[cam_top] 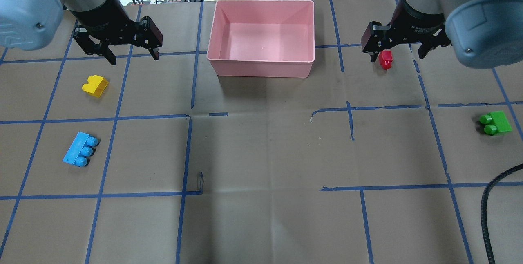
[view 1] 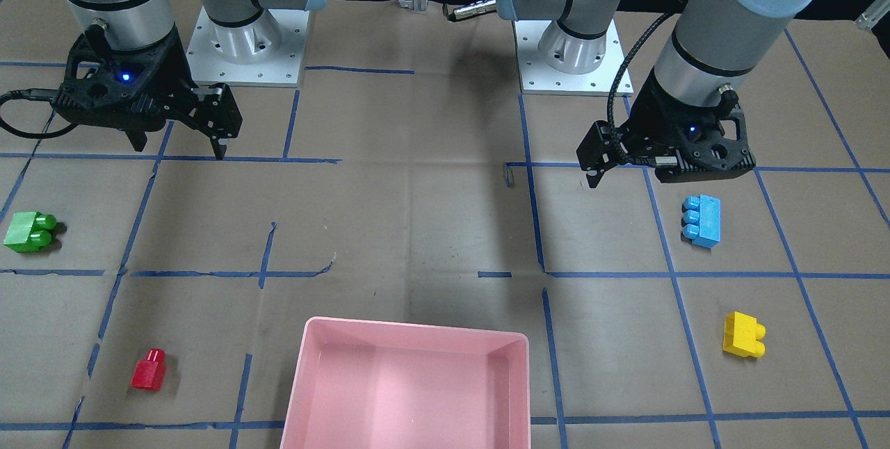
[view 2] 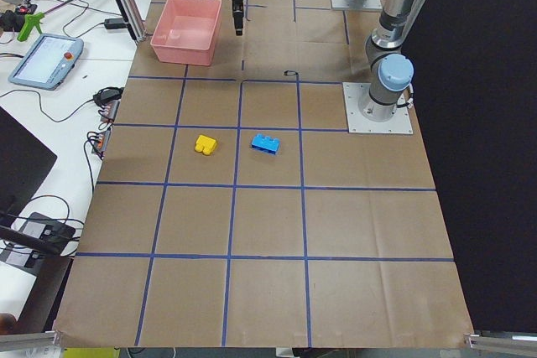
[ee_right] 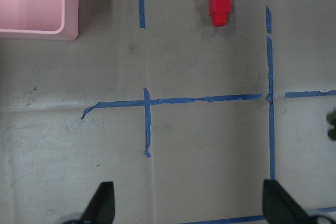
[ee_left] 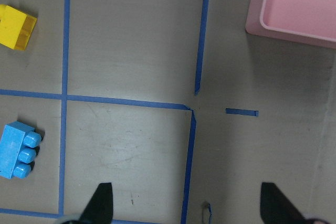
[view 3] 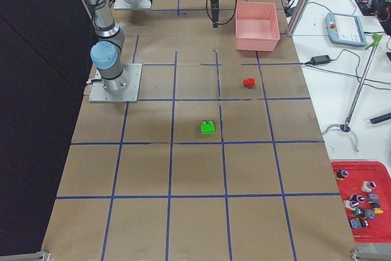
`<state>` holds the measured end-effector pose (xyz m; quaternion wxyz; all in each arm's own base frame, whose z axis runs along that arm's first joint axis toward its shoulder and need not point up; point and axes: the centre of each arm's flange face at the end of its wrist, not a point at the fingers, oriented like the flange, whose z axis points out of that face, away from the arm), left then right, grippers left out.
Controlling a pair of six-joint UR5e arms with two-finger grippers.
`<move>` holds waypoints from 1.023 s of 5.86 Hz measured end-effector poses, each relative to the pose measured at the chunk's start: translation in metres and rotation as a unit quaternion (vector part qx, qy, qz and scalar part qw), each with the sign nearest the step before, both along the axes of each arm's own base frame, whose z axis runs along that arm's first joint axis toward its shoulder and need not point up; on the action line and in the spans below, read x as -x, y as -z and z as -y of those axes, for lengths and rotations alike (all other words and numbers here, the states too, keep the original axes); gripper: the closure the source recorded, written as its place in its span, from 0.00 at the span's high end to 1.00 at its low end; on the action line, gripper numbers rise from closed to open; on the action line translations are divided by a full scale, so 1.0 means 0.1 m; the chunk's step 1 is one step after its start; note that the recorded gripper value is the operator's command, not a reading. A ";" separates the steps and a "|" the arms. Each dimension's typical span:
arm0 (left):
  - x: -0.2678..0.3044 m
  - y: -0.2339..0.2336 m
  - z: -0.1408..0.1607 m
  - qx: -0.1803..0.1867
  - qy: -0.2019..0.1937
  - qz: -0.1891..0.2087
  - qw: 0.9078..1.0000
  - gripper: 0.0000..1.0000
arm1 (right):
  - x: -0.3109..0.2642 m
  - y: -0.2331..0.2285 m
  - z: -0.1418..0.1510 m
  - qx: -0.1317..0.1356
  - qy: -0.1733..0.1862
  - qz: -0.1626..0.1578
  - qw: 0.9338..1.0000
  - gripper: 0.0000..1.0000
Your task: Put all blocks into box
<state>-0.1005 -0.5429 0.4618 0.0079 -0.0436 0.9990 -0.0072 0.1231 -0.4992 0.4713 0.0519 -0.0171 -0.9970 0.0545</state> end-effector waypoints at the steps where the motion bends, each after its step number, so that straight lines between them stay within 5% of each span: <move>1: -0.15 0.01 0.01 -0.003 0.017 0.002 1.000 1.00 | 0.00 0.00 0.00 0.000 0.000 0.000 1.000 1.00; 4: -1.39 0.01 -0.29 -0.017 0.127 0.010 0.992 1.00 | 0.00 -0.02 -0.01 0.001 -0.001 0.000 1.000 1.00; 6: -2.47 0.27 -0.87 -0.044 0.229 -0.008 0.972 0.99 | 0.00 -0.01 -0.01 0.000 0.000 -0.001 1.000 1.00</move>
